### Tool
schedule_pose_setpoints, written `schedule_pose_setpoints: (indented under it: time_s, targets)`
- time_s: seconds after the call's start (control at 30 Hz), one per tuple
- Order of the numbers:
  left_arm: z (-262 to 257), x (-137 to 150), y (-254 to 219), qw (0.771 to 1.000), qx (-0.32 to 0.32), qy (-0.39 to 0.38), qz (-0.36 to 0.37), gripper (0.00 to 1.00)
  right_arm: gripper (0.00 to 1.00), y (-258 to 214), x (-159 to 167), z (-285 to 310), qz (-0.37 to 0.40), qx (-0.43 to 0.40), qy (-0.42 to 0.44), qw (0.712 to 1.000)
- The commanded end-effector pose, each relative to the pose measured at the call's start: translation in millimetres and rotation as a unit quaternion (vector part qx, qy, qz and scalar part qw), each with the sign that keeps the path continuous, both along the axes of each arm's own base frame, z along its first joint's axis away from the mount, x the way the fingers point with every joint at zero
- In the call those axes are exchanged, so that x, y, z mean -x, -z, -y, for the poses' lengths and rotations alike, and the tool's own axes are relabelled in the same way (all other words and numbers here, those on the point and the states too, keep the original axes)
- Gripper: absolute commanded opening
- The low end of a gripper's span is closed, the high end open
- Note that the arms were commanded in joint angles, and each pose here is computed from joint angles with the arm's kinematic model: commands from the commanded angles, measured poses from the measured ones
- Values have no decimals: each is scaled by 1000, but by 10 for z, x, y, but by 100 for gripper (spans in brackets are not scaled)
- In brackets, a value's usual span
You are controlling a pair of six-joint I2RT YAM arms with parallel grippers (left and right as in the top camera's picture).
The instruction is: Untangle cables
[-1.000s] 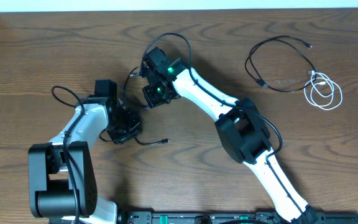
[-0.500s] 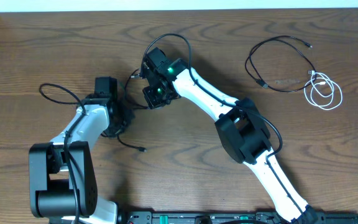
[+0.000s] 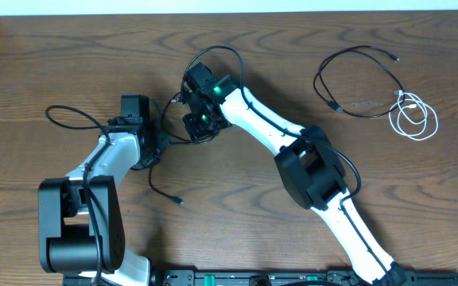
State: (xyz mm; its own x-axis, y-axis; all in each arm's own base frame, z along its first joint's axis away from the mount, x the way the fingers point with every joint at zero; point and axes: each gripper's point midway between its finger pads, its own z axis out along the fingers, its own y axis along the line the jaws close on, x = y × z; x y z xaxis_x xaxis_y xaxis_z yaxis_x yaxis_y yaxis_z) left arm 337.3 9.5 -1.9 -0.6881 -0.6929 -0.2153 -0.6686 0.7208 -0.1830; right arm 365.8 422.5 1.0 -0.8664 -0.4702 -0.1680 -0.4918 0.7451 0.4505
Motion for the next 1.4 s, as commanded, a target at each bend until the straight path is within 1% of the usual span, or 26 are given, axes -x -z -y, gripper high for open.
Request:
schedule_pose_setpoints:
  time_s: [0.0, 0.13, 0.2, 0.33, 0.47, 0.77, 0.97, 1.03, 1.07, 1.17, 1.27, 1.37]
  targets:
    - [239, 153, 85, 997, 66, 17, -33, 8, 1, 482, 113, 183, -10, 68, -1, 998]
    - [253, 234, 99, 996, 70, 17, -50, 8, 1, 485, 135, 164, -9, 69, -4, 998]
    - [294, 264, 86, 995, 82, 19, -58, 8, 1, 490, 133, 168, -6, 72, -4, 997]
    - [418, 243, -47, 990, 114, 45, -65, 9, 1, 494, 133, 167, -4, 75, -4, 997]
    - [462, 255, -119, 988, 127, 47, -75, 9, 1, 494, 147, 155, -3, 75, -6, 997]
    - [502, 559, -90, 980, 139, 49, -133, 9, 1, 494, 150, 150, -3, 74, -6, 997]
    - [498, 775, 68, 977, 138, 45, -158, 9, 1, 493, 150, 148, 1, 73, -15, 997]
    - [461, 816, 136, 978, 127, 43, -158, 9, 1, 493, 152, 146, 1, 73, -15, 997]
    - [425, 822, 165, 980, 117, 42, -157, 11, 1, 493, 156, 143, 1, 73, -16, 997]
    - [272, 813, 229, 985, 72, 35, -152, 13, 1, 494, 169, 139, 0, 74, -17, 997]
    - [143, 738, 242, 989, 35, 29, -138, 13, 1, 495, 185, 129, 0, 74, -19, 997]
    - [-66, 619, 239, 993, -25, 15, -116, 13, 1, 495, 193, 123, 0, 75, -19, 997]
